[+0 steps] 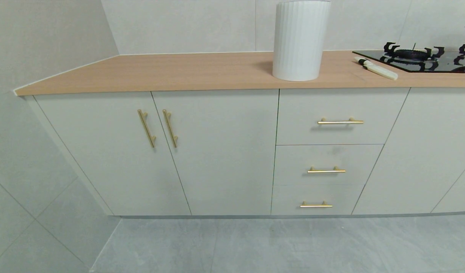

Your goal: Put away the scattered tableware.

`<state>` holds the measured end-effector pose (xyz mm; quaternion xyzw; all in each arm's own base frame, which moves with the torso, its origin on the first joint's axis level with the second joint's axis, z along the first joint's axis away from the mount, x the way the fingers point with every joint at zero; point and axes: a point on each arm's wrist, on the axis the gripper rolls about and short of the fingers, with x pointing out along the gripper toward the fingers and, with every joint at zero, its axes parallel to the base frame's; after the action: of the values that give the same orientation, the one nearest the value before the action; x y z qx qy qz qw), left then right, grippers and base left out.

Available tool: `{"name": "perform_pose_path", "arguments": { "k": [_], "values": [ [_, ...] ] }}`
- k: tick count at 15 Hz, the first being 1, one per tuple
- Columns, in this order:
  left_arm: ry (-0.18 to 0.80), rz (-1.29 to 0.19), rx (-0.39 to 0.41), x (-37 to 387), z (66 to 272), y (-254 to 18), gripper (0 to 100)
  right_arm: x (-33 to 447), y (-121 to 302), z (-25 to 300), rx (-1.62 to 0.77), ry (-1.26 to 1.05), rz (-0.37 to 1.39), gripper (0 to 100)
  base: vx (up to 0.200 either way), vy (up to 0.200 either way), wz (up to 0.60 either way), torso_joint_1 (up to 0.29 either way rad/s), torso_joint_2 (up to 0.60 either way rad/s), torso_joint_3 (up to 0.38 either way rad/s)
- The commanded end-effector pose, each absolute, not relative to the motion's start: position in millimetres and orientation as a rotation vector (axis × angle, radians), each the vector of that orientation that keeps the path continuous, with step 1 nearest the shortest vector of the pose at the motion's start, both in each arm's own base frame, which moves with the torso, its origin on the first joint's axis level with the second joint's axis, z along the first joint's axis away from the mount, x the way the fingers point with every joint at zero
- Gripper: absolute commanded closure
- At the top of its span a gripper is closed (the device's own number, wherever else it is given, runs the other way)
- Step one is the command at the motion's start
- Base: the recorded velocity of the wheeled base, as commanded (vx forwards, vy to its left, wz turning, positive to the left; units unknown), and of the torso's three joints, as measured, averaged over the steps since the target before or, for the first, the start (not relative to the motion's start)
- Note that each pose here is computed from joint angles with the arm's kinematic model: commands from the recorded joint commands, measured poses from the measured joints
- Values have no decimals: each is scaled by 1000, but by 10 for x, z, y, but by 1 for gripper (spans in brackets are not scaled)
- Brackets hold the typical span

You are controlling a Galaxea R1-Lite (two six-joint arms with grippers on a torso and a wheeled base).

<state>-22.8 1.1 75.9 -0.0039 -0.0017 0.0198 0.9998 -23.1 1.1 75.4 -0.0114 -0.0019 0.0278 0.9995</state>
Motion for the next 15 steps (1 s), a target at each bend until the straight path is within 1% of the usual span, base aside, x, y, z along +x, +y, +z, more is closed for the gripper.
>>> {"name": "perform_pose_path", "arguments": {
  "k": [1,5,15],
  "values": [
    [-3,40,-9,-228,758,11,0,-228,11,753,-24,1,57,0,0,0,0,0,0,0],
    [-3,40,-9,-228,758,11,0,-228,11,753,-23,1,57,0,0,0,0,0,0,0],
    [-3,40,-9,-228,758,11,0,-228,11,753,-23,1,57,0,200,0,0,2,1,3]
  ]
}}
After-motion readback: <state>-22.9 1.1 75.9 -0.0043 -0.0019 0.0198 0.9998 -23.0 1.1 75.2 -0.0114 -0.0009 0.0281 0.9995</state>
